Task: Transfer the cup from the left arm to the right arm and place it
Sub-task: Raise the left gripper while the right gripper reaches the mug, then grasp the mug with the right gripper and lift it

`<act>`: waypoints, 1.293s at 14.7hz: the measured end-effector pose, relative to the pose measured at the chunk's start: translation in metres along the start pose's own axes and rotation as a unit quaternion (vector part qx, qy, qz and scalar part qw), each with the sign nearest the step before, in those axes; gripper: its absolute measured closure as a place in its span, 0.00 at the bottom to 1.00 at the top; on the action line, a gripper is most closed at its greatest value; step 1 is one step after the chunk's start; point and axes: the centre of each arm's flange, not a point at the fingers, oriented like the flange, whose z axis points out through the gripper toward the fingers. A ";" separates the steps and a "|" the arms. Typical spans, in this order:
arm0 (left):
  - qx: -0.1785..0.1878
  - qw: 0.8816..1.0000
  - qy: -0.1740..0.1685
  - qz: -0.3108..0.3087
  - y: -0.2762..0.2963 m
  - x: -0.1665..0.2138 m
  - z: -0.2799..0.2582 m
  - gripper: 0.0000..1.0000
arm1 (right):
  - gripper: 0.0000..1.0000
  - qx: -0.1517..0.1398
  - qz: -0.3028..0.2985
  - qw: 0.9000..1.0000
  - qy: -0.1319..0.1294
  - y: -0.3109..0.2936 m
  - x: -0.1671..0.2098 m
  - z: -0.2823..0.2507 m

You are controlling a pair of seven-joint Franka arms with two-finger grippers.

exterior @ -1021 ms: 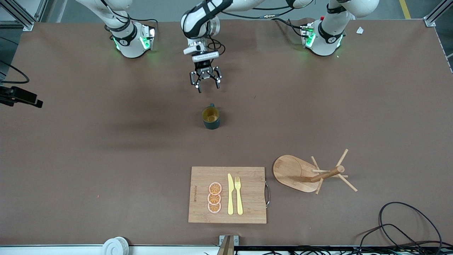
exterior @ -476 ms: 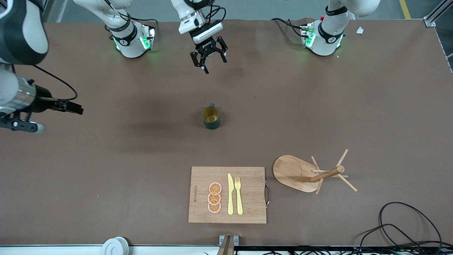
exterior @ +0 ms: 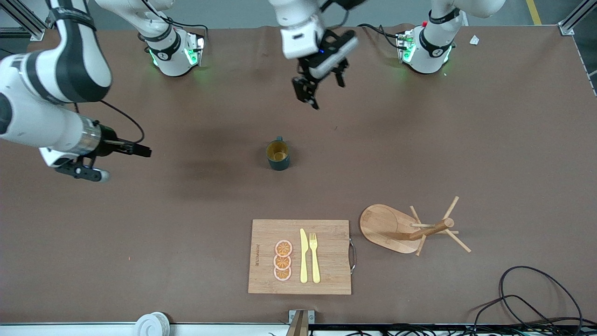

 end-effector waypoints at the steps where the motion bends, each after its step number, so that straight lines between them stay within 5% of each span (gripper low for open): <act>1: 0.002 1.000 -0.016 0.003 -0.002 0.035 0.004 0.00 | 0.00 0.006 0.014 1.000 0.007 -0.017 -0.006 0.013; 8: -0.002 0.991 -0.084 0.106 -0.046 0.244 0.055 0.00 | 0.00 0.075 0.163 0.983 0.036 -0.202 -0.079 0.101; 12: -0.024 0.980 -0.130 0.151 -0.098 0.335 0.088 0.00 | 0.00 0.074 0.222 0.972 0.020 -0.296 -0.097 0.158; 16: -0.065 0.965 -0.152 0.202 -0.167 0.414 0.104 0.00 | 0.01 0.062 0.227 0.972 0.016 -0.324 -0.098 0.211; 19: -0.064 0.952 -0.158 0.253 -0.194 0.426 0.096 0.00 | 0.30 0.047 0.218 0.975 0.022 -0.327 -0.099 0.234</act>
